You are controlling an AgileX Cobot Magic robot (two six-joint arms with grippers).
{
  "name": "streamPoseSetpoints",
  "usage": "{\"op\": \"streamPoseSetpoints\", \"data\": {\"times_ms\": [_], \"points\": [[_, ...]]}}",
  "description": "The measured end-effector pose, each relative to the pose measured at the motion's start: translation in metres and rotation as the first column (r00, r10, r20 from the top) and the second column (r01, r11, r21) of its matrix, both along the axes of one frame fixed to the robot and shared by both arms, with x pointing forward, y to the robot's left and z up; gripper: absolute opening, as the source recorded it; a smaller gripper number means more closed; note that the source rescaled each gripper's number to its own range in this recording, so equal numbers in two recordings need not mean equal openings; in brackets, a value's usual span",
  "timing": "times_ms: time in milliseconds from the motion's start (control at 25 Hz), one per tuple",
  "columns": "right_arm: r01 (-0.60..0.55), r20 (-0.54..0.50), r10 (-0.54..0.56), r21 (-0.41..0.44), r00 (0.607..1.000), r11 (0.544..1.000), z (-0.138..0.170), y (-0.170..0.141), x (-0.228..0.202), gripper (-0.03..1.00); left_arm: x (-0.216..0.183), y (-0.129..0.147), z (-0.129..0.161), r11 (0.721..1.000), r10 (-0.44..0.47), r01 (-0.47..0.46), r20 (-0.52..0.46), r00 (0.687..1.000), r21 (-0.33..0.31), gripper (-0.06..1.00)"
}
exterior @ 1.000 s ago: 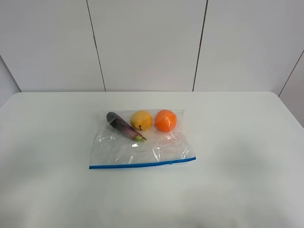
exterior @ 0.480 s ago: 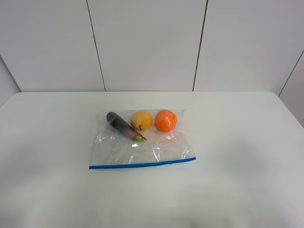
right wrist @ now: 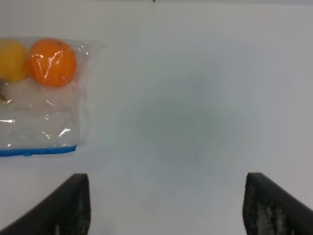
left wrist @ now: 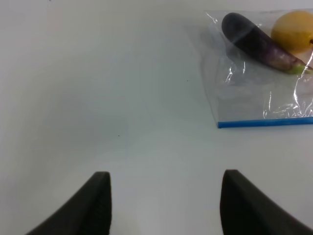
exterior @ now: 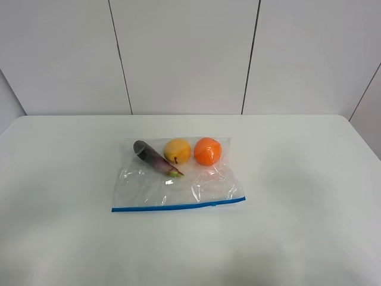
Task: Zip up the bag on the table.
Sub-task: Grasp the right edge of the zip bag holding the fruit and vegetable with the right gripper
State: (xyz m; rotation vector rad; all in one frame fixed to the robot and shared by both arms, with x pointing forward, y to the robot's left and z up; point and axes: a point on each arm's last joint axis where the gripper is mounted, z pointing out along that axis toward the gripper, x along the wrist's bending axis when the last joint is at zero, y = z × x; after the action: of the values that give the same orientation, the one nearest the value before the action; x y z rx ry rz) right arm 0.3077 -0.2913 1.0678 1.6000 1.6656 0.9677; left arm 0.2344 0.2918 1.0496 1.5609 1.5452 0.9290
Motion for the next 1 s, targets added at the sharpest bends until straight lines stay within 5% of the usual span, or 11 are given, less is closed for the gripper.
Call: {"op": "streamPoseSetpoints", "data": {"times_ms": [1000], "points": [[0.043, -0.238, -0.027, 0.062, 0.971, 0.997, -0.039, 0.005, 0.099, 0.72, 0.0, 0.0, 0.0, 1.0, 0.0, 0.0, 0.0, 1.0, 0.0, 0.69]]}}
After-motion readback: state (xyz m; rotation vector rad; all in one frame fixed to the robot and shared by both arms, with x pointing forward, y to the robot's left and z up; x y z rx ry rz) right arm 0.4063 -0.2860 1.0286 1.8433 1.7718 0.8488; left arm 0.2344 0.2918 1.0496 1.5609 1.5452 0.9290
